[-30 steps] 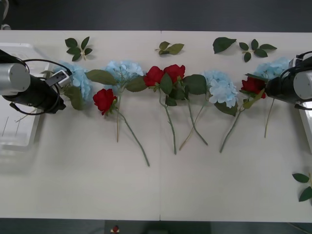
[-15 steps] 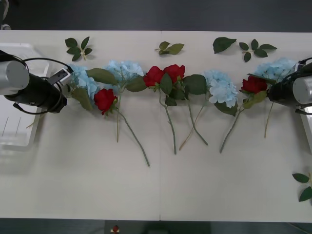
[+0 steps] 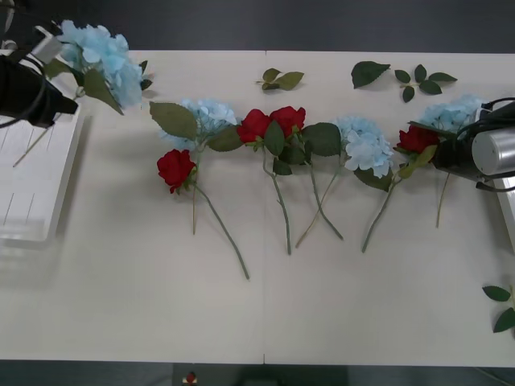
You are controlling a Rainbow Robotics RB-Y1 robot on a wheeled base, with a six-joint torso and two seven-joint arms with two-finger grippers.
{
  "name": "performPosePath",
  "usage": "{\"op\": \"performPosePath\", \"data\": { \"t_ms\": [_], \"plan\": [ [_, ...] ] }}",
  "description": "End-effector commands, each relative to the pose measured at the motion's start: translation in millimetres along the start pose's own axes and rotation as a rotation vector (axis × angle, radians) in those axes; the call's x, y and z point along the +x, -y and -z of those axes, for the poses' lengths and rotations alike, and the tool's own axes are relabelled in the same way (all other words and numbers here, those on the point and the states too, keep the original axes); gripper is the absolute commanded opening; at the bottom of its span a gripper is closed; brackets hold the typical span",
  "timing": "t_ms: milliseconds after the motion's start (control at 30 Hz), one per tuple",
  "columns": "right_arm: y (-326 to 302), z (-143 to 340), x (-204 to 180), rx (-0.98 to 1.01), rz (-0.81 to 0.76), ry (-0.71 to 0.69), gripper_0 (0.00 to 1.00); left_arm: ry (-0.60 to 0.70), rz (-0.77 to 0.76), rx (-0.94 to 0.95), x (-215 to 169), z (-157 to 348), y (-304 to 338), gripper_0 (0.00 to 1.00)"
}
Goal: Put the red flowers into the right box and the blue flowers into the left box
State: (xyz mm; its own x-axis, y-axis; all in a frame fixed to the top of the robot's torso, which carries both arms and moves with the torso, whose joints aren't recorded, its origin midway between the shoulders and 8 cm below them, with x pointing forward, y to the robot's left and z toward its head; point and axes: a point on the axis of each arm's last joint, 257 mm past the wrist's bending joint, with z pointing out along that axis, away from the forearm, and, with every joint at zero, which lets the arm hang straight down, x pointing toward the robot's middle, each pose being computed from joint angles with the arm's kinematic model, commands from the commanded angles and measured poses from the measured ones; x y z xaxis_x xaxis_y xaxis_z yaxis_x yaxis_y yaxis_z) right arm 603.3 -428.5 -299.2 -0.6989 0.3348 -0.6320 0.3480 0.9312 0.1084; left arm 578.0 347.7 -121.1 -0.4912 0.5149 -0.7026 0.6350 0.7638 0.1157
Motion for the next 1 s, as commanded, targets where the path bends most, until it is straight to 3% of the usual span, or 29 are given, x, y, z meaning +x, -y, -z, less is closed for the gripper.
{"op": "performPosePath", "data": {
  "t_ms": [33,233,433,700,1000],
  "plan": [
    [-22.7,11.7,-31.2,-0.034,0.04,0.05,0.0,-0.011,0.002,-0.121,-4.6,64.8,-51.3,0.0],
    [-24.2,11.9,-31.8,-0.039,0.04,0.052,0.0,-0.089,0.055,-0.243,55.1,111.3,-113.3,0.0],
    [-25.4,12.0,-31.6,-0.043,0.04,0.051,0.0,-0.1,0.083,-0.324,109.2,123.1,-152.7,0.0],
    [-41.1,30.6,-44.1,-0.128,0.014,0.06,0.0,-0.115,0.082,-0.347,148.7,95.5,-153.2,0.0],
    [-62.1,85.7,-52.3,-0.277,0.036,0.061,0.0,-0.125,0.055,-0.342,183.9,63.0,-131.0,0.0]
  ]
}}
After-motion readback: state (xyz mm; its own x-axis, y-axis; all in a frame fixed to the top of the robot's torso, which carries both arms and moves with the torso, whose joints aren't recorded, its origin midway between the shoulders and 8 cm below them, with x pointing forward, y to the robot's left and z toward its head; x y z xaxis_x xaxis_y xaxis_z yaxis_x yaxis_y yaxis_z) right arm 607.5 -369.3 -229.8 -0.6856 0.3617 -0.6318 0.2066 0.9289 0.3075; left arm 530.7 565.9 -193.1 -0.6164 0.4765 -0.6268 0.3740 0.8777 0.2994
